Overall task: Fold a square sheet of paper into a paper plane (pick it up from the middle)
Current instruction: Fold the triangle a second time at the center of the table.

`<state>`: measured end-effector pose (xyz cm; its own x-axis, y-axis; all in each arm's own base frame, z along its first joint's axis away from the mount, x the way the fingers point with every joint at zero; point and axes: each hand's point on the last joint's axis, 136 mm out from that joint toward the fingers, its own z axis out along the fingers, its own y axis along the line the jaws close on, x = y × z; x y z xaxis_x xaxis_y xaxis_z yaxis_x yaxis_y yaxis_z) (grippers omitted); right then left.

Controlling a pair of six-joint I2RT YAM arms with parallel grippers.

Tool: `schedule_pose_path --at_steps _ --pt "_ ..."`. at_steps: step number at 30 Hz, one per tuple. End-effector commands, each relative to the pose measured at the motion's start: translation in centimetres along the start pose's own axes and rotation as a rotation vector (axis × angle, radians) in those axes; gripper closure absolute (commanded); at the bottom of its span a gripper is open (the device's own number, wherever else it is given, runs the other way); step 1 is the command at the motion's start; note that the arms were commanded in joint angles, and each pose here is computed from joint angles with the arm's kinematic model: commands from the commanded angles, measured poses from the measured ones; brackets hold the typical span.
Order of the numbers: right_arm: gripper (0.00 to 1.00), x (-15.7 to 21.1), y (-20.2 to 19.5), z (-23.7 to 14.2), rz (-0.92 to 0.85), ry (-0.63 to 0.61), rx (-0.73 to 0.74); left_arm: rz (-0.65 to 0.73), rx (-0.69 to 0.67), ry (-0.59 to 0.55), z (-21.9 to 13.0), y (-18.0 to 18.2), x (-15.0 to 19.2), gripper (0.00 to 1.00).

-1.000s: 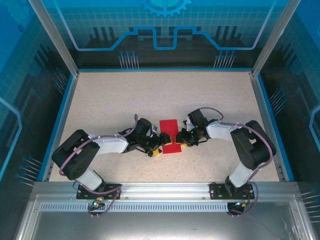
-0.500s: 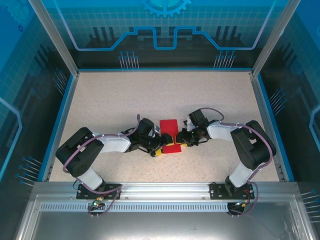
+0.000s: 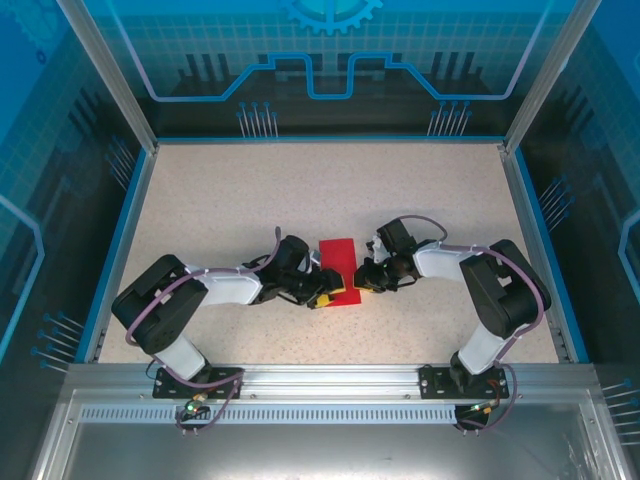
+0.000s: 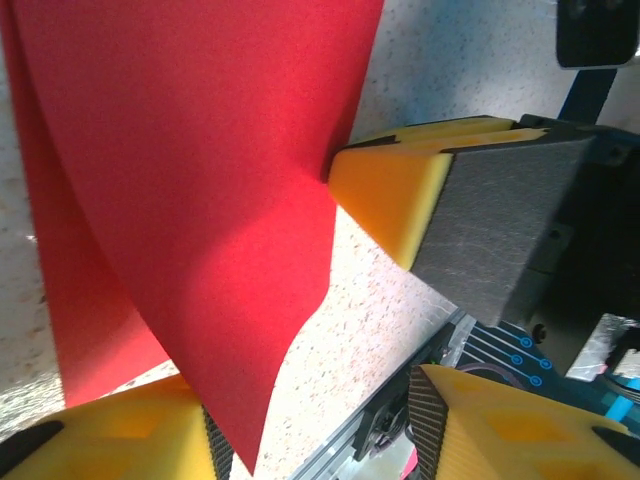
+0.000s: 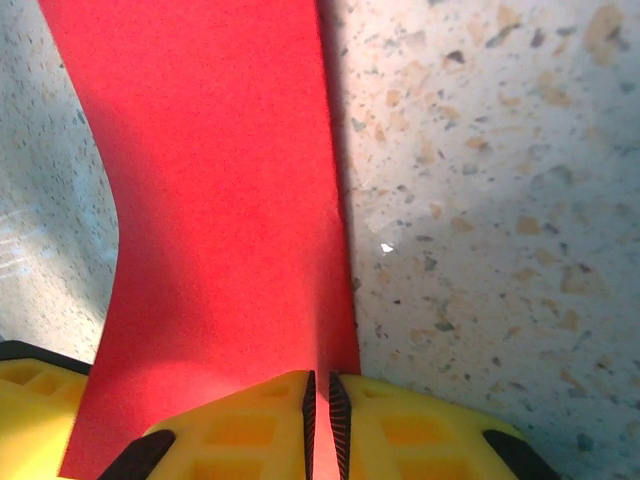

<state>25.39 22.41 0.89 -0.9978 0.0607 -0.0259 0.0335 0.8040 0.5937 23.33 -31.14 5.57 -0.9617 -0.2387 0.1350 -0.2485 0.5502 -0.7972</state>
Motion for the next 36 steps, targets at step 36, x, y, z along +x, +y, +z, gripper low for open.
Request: schedule_pose_path --at_steps 36 --pt "0.67 0.2 3.7 -3.4 -0.162 -0.029 -0.219 0.087 0.005 -0.028 2.2 -1.3 -2.2 0.84"
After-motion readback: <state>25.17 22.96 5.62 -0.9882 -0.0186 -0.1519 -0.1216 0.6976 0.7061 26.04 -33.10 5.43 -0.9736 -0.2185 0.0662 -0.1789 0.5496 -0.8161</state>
